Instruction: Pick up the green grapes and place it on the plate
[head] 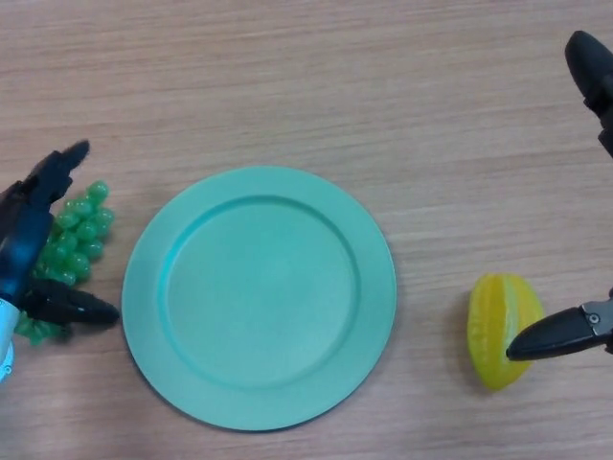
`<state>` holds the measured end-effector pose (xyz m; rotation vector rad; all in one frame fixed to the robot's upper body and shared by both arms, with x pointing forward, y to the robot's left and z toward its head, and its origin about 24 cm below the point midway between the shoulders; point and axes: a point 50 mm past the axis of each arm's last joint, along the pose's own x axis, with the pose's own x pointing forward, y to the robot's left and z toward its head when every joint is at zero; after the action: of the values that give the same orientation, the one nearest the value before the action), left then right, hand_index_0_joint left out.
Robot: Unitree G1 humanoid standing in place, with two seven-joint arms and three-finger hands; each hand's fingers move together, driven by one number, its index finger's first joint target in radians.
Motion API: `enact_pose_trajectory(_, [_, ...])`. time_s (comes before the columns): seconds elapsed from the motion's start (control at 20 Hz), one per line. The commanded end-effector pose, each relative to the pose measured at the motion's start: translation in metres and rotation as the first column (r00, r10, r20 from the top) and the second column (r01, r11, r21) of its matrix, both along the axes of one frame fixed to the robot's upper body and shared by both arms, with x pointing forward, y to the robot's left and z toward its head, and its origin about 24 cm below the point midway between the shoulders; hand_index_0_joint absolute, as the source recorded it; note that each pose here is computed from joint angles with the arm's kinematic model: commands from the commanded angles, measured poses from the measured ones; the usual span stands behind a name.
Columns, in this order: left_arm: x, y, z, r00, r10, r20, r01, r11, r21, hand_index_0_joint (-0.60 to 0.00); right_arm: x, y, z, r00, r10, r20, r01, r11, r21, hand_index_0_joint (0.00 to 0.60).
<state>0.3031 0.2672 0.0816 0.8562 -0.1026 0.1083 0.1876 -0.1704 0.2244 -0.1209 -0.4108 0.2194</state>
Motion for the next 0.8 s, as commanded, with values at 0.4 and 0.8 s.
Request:
enact_pose_trajectory(0.4, [-0.006, 0.039, 0.039, 0.960, 0.147, 0.236, -0.151, 0.988, 0.000, -0.600, -0.020, -0.004, 0.030, 0.970, 0.004, 0.243, -0.013, 0.999, 0.037, 0.000])
enact_pose_trajectory(0.8, [-0.037, 0.058, 0.102, 0.853, 0.225, 0.470, -0.196, 0.974, -0.110, -0.600, -0.021, -0.005, 0.030, 0.969, 0.000, 0.247, -0.011, 0.999, 0.042, 0.000])
